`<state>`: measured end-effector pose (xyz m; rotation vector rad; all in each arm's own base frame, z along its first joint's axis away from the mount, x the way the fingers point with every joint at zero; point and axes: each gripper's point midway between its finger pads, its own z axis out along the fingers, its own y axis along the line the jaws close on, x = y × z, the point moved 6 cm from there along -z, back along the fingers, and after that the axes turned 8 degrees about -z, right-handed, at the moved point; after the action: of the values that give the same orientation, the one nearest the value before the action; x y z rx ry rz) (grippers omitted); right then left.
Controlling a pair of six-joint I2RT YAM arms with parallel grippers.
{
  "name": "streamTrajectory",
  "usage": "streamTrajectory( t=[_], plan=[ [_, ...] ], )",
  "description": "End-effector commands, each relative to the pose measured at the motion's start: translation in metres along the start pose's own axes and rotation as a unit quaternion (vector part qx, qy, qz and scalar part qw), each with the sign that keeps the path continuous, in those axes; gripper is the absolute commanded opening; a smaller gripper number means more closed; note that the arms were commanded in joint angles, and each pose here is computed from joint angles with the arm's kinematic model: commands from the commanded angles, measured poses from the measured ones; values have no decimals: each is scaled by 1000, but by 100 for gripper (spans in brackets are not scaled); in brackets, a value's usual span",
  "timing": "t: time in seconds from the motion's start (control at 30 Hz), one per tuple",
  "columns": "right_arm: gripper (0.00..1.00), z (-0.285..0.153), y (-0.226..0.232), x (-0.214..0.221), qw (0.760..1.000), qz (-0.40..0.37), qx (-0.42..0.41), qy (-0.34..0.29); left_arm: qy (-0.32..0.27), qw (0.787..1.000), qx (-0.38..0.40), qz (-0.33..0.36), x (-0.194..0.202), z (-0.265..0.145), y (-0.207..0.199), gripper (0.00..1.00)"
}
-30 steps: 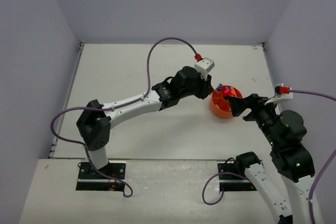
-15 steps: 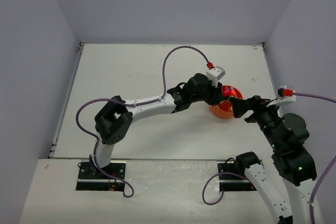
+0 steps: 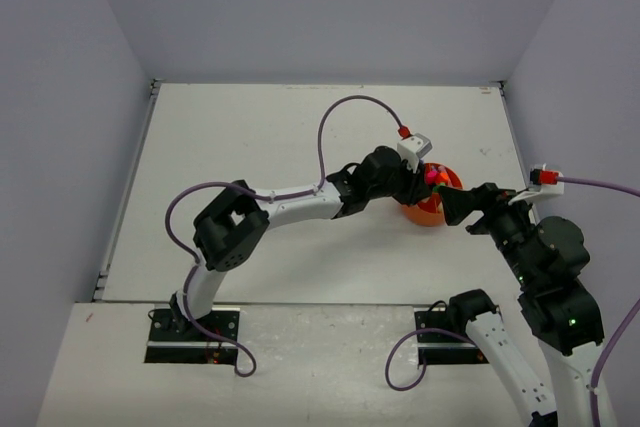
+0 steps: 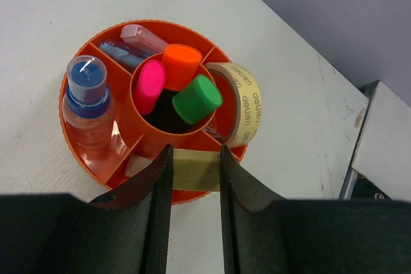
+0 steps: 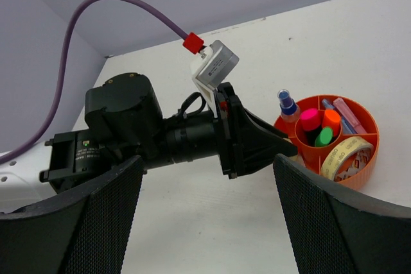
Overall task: Sort the stationery into containers
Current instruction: Place the stationery in the storage box, then reset both arms
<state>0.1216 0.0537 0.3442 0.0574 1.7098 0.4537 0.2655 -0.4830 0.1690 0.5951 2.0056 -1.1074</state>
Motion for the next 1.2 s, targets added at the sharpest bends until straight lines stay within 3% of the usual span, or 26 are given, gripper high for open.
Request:
streamTrajectory(
  t=[0.0,0.07,0.13,0.37,0.53,0.6,0.7,0.8,0.9,0.97,1.17],
  plan=[
    [84,-6,3,-10,1000,-5,-5,-20,-29,1000,12,5,-12,6,-6,36],
    [85,-6,3,-11,1000,-5,-6,-22,-27,1000,4,5,-10,6,-3,53],
    [85,-7,3,-11,1000,-6,-7,-21,-28,1000,-4,8,-10,6,-1,61],
    [85,-5,2,-10,1000,-8,-5,-18,-33,999,-20,11,-17,-5,0,63],
    [88,-2,-1,-6,1000,-15,3,-13,-73,992,-97,20,-44,-47,4,82],
    [97,3,-3,-2,1000,-15,6,-8,-109,981,-161,12,-66,-79,24,91],
    [99,8,-5,2,1000,-15,12,-3,-129,969,-212,-16,-77,-125,49,99],
    [99,12,-14,4,999,-23,44,-4,-151,935,-317,-52,-85,-188,89,100],
    [99,10,-25,5,996,-45,83,-7,-188,887,-413,-85,-91,-242,117,100],
    [99,2,-33,3,992,-54,116,-10,-233,856,-449,-112,-96,-299,120,100],
    [99,-18,-40,-3,987,-81,140,-23,-268,775,-560,-115,-82,-398,122,100]
  ],
)
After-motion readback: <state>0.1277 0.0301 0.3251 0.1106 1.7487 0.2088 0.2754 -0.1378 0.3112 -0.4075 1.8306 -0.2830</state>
